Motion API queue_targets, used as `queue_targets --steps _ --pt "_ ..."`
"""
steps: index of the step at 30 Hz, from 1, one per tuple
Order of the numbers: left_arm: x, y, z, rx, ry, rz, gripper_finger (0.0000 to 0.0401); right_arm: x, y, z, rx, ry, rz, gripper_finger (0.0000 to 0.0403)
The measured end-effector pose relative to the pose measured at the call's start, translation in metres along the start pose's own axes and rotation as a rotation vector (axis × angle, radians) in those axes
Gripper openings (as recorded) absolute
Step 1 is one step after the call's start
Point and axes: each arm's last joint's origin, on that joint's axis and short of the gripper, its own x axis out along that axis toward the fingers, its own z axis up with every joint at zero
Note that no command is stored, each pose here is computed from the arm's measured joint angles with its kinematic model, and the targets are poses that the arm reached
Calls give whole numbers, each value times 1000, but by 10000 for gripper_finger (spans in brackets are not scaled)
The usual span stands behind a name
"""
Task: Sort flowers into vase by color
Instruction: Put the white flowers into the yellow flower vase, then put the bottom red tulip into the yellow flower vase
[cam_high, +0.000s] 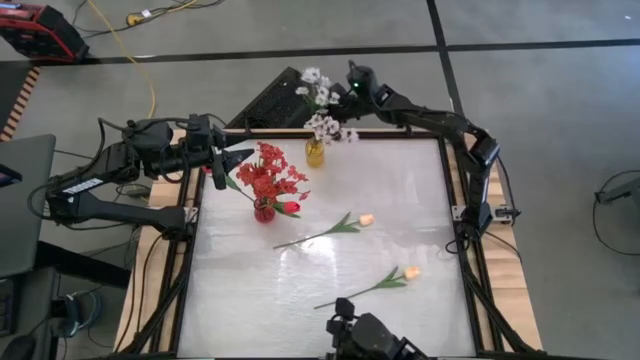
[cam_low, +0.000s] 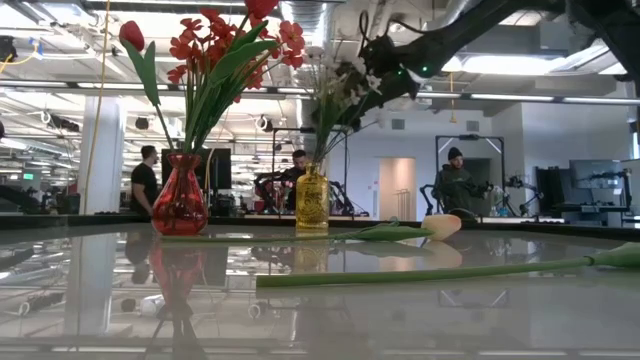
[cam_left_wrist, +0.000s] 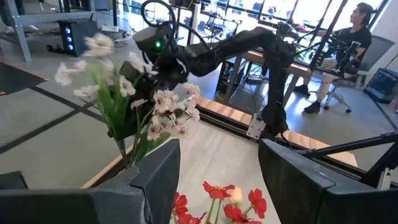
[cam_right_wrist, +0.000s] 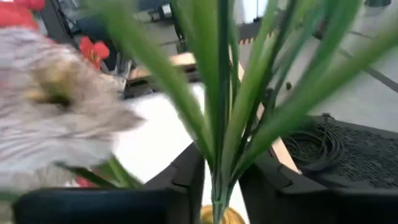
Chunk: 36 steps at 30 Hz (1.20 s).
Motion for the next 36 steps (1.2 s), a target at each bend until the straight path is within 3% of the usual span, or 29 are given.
queue_targets --steps 7,13,19,30,36 --pt "0 0 0 23 -1 3 206 -14 3 -2 -53 103 -41 195" --pt "0 0 0 36 -1 3 206 -22 7 3 -124 211 -124 233" --pt "0 0 0 53 -1 3 206 -42 15 30 -141 306 -131 237" --pt "0 -1 0 121 3 -27 206 -94 39 79 -199 507 -319 237" --pt "0 -3 -1 186 12 -101 206 -127 67 102 6 537 -439 231"
